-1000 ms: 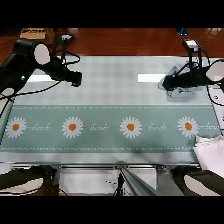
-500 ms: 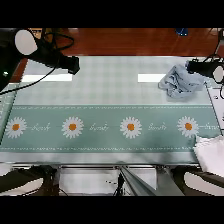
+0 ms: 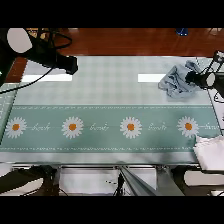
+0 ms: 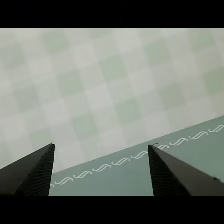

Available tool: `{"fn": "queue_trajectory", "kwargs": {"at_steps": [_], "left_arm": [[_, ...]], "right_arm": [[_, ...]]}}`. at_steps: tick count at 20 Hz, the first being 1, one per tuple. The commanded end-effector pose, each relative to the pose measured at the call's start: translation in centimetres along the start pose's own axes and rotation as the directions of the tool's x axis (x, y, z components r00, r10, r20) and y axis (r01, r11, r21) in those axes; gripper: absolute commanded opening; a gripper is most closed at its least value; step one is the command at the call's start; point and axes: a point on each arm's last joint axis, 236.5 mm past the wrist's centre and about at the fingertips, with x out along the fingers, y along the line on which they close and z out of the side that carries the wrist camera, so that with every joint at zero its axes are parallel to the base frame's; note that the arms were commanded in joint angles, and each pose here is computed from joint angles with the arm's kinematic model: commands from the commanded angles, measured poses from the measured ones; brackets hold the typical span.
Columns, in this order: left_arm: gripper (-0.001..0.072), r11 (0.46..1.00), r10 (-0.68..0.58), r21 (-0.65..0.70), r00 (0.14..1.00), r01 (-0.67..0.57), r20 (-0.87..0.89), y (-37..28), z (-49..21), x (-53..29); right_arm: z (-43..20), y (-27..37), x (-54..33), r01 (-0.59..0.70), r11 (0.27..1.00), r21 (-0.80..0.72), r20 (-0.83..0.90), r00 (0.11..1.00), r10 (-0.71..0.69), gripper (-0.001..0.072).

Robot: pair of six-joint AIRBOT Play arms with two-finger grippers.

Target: Fold the shirts.

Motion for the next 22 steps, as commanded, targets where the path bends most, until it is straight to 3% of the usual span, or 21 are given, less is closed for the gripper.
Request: {"fn": "queue_trajectory", "kwargs": {"at_steps": [1,2,3,8,11,15,18,22], "left_arm": [[0.072,1.0,0.0,0.0,1.0,0.0,-0.005,0.0,-0.1,-0.1],[0.072,1.0,0.0,0.0,1.0,0.0,-0.005,0.0,-0.1,-0.1],[0.072,1.0,0.0,0.001,1.0,0.0,-0.004,0.0,-0.1,-0.1],[0.072,1.0,-0.002,0.003,1.0,0.002,0.002,-0.1,0.5,-2.3],[0.072,1.0,-0.006,0.009,0.999,0.006,0.039,-0.5,1.6,-5.9],[0.072,1.0,-0.008,0.011,0.985,0.006,0.17,-0.5,3.0,-13.2],[0.072,1.0,-0.007,0.009,0.966,0.005,0.258,-0.4,2.4,-18.2],[0.072,1.0,-0.007,-0.018,0.982,0.011,0.189,-0.4,-0.8,-19.9]], "right_arm": [[-0.9,1.1,2.2,-0.055,0.992,0.11,-0.003,0.998,0.055,0.0326],[-0.7,1.3,2.2,-0.064,0.99,0.122,0.004,0.998,0.064,0.0043],[-0.1,1.6,1.8,-0.079,0.987,0.14,0.024,0.997,0.076,0.0024],[10.5,4.4,-11.3,-0.188,0.982,0.014,0.336,0.926,0.172,0.0023],[15.6,8.1,-26.6,-0.225,0.955,-0.195,0.575,0.762,0.297,0.0023],[14.5,10.5,-43.5,-0.308,0.892,-0.33,0.71,0.542,0.45,0.0023],[9.8,12.1,-46.7,-0.456,0.821,-0.345,0.608,0.557,0.565,0.0023],[-1.9,19.4,-44.1,-0.661,0.623,-0.419,0.133,0.634,0.762,0.0022]]}}
